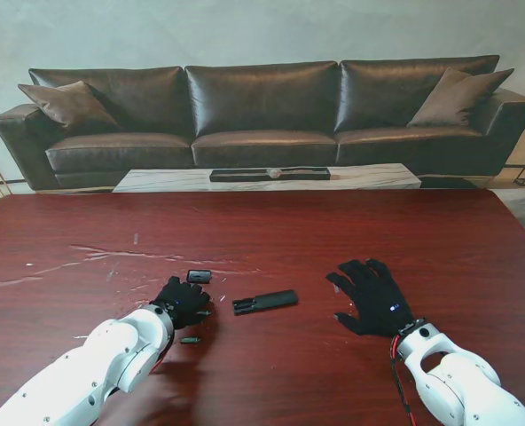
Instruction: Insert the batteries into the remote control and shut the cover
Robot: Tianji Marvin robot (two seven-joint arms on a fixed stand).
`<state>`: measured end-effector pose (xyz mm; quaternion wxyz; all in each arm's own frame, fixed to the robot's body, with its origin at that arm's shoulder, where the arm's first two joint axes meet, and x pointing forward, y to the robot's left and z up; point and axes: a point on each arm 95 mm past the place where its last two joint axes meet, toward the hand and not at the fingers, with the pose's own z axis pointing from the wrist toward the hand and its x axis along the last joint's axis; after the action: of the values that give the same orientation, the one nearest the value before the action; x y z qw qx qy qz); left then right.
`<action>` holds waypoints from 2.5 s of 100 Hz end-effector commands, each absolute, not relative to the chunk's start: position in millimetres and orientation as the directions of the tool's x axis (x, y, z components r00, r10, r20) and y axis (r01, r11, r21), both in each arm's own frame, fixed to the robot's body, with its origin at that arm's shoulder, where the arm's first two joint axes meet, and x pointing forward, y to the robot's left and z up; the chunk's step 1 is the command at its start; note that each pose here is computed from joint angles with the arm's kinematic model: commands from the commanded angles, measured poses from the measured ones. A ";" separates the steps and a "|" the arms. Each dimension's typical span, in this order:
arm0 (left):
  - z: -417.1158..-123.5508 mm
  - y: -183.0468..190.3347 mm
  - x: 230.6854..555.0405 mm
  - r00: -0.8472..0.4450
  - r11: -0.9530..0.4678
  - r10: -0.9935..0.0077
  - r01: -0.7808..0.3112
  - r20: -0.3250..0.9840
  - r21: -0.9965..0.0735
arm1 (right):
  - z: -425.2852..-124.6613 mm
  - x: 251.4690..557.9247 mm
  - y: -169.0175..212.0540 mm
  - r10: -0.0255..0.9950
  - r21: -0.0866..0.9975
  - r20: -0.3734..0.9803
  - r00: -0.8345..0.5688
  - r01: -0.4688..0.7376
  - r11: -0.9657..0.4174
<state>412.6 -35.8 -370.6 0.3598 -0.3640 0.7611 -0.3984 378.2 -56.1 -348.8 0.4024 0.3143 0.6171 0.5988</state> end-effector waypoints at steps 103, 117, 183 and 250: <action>-396.9 -38.7 409.0 -0.456 0.473 -0.839 -0.336 -0.298 -0.815 | -351.3 376.3 -59.3 0.875 0.992 -0.116 -0.471 -0.101 0.076; -401.0 -40.4 409.5 -0.456 0.480 -0.836 -0.338 -0.305 -0.809 | -351.3 376.3 -59.2 0.874 0.992 -0.115 -0.472 -0.102 0.075; -409.1 -39.9 405.9 -0.453 0.590 -0.794 -0.411 -0.406 -0.695 | -350.8 375.3 -58.8 0.875 0.992 -0.106 -0.472 -0.105 0.064; -428.5 -45.0 406.9 -0.429 0.524 -0.835 -0.433 -0.343 -0.733 | -349.4 374.7 -60.1 0.876 0.992 -0.109 -0.470 -0.114 0.063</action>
<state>428.9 -75.6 -375.3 0.3838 -0.3723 0.7688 -0.3508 377.2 -62.3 -348.7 0.4095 0.3175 0.6046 0.6050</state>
